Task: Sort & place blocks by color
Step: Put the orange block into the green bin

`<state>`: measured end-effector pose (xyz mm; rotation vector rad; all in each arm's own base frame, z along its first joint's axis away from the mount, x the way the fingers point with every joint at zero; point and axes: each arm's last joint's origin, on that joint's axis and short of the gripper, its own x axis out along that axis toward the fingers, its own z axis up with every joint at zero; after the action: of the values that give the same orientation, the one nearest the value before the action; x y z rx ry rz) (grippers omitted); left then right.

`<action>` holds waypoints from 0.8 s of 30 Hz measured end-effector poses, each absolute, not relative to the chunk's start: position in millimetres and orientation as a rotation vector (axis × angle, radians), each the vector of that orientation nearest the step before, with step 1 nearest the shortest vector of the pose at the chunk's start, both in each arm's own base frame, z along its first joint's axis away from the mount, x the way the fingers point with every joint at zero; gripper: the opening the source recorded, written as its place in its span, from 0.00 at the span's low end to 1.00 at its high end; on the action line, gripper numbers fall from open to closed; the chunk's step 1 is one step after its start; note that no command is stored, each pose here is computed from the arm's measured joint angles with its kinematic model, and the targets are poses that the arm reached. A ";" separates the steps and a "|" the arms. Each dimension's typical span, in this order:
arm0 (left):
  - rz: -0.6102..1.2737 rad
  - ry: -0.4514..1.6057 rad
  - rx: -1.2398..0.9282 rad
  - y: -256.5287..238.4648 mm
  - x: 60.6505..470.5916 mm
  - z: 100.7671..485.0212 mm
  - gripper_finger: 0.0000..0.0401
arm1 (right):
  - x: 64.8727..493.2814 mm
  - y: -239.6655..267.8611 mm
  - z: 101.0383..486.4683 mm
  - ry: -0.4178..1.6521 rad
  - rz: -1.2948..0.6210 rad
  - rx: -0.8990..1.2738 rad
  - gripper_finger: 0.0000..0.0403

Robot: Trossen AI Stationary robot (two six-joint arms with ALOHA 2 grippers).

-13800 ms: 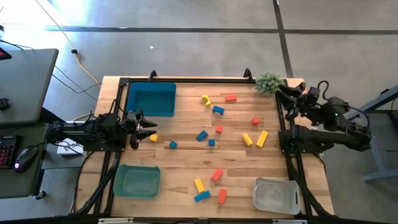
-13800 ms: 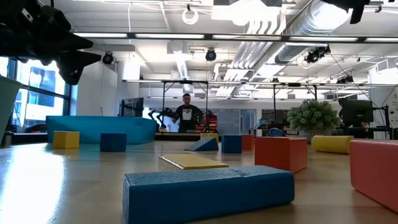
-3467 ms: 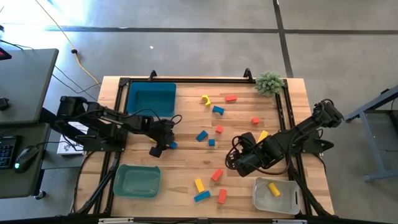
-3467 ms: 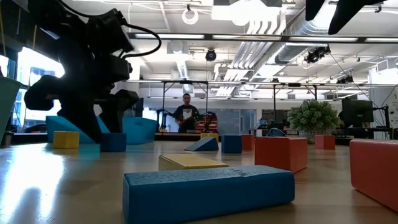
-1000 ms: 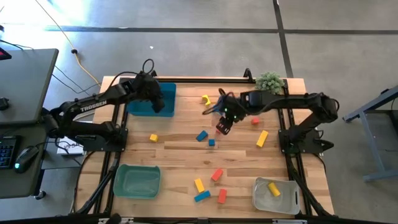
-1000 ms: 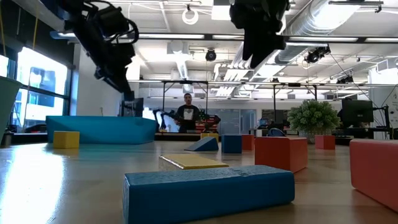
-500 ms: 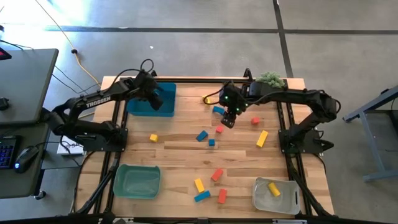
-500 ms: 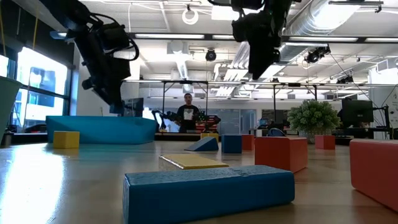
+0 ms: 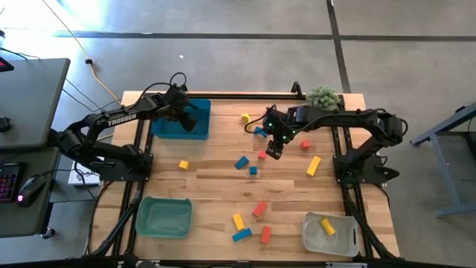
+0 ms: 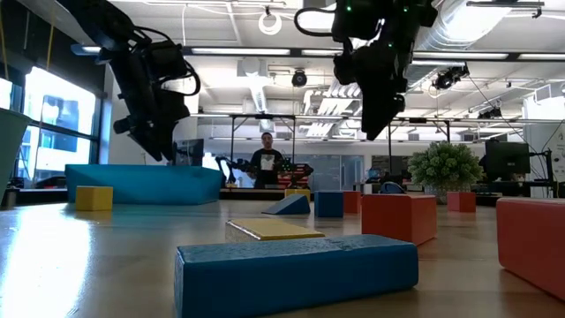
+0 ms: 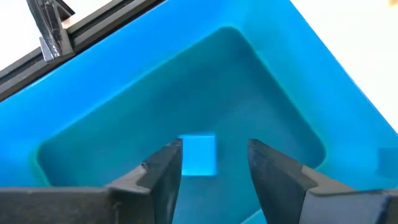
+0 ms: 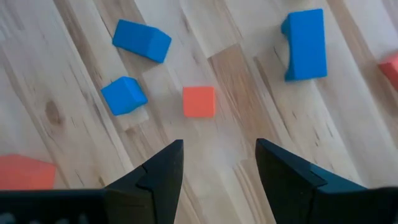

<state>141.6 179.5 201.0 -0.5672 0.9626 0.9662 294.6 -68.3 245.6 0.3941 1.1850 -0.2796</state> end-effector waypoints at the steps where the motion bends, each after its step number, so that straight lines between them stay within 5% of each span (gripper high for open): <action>1: 0.968 0.961 -0.570 179.5 141.6 201.0 0.44 | 294.9 -68.2 243.0 1.178 -0.275 0.397 0.47; 17: 0.749 0.850 -0.797 173.2 147.4 203.7 0.47 | 300.5 -70.1 240.0 1.112 -0.233 0.298 0.47; 24: 0.675 0.743 -0.813 159.2 147.2 224.7 0.46 | 301.0 -70.1 240.3 1.106 -0.222 0.287 0.56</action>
<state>147.2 159.2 224.7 -0.8129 0.7431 0.6749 301.0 -70.1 240.3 0.2867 1.1063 -0.2218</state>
